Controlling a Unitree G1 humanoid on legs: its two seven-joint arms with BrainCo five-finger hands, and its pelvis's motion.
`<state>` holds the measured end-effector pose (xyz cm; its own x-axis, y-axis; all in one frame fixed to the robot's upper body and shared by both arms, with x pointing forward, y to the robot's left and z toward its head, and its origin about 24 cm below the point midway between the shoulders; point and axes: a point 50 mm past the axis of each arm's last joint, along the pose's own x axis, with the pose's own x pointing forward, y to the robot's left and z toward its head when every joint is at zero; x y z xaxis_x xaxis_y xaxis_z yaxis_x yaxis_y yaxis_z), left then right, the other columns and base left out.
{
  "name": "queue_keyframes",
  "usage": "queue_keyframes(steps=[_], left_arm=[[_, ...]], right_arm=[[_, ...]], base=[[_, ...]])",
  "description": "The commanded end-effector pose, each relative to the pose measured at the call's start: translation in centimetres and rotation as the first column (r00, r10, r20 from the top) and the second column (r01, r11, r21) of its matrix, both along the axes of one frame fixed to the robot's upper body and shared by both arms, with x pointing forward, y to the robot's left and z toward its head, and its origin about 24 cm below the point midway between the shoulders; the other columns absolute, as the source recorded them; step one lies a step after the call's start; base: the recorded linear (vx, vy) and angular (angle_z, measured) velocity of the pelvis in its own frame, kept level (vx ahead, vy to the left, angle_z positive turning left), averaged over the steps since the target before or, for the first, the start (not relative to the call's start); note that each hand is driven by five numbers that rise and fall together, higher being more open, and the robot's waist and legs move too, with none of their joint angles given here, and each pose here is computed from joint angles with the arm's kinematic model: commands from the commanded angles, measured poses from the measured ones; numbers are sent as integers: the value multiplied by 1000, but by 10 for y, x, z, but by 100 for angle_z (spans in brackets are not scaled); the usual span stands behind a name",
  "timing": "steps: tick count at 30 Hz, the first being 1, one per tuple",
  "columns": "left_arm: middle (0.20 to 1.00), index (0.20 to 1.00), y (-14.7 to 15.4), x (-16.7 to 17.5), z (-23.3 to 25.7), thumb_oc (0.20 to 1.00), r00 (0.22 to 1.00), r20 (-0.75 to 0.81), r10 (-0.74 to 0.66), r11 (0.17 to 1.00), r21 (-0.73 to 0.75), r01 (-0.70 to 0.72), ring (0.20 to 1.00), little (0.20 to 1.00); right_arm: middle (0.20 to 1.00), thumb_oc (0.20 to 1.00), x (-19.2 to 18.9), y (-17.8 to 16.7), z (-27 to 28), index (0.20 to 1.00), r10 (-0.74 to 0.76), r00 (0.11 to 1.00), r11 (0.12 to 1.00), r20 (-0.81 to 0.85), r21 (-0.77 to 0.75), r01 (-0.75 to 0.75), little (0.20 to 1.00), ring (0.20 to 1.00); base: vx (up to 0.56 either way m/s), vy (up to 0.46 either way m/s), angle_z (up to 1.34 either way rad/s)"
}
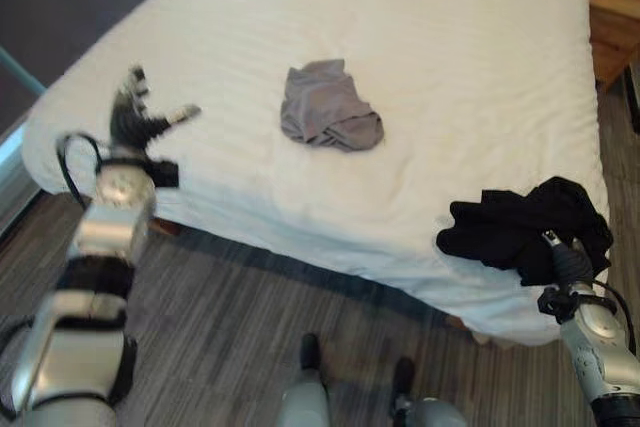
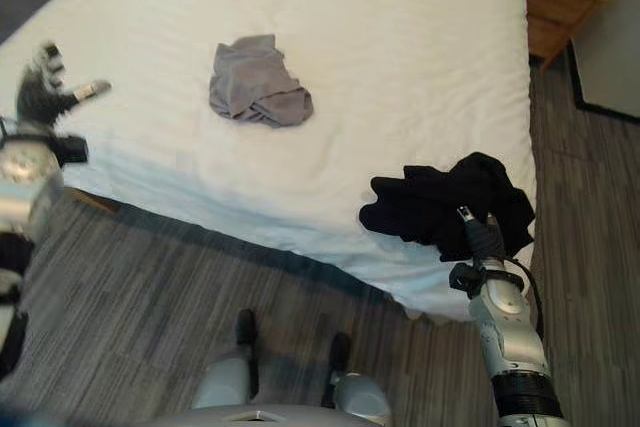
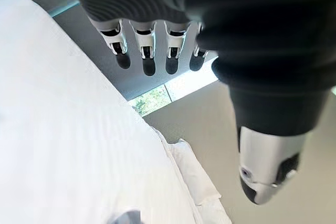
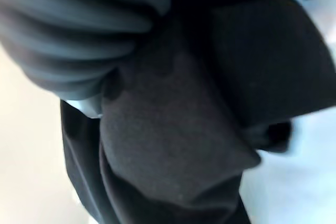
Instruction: Pick up bed clothes into laundry basket.
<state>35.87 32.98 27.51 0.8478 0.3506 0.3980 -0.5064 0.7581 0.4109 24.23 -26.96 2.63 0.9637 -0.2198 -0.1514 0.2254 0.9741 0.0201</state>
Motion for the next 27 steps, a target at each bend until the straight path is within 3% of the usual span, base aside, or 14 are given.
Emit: queue_keyframes(steps=[1, 6, 7, 16, 27], left_arm=[[1000, 1000, 21, -13, 55, 1000, 991, 115, 73, 997, -7, -72, 1000, 1000], [1000, 1000, 27, -19, 100, 1000, 979, 148, 139, 990, 11, -142, 1000, 1000], [1000, 1000, 22, -22, 117, 1000, 973, 162, 162, 980, 88, -178, 1000, 1000], [1000, 1000, -11, -21, 156, 1000, 963, 214, 165, 917, 326, -230, 1000, 1000], [1000, 1000, -32, -12, 163, 1000, 965, 223, 135, 915, 345, -208, 1000, 1000]], right_arm=[[200, 200, 9, 3, 27, 200, 38, 989, 999, 141, -7, -37, 200, 200], [200, 200, 13, 3, 28, 200, 19, 987, 1000, 161, 12, -21, 200, 200], [200, 200, 14, 4, 29, 200, 17, 985, 1000, 172, 12, -20, 200, 200], [200, 200, 22, 14, 39, 200, 49, 969, 999, 242, 2, -51, 200, 200], [200, 200, 18, 20, 39, 200, 62, 961, 998, 271, -16, -60, 200, 200]], base=[[-21, 63, -8], [-12, 56, -15], [-14, 34, -10], [-25, 42, -6], [-14, 36, -4]])
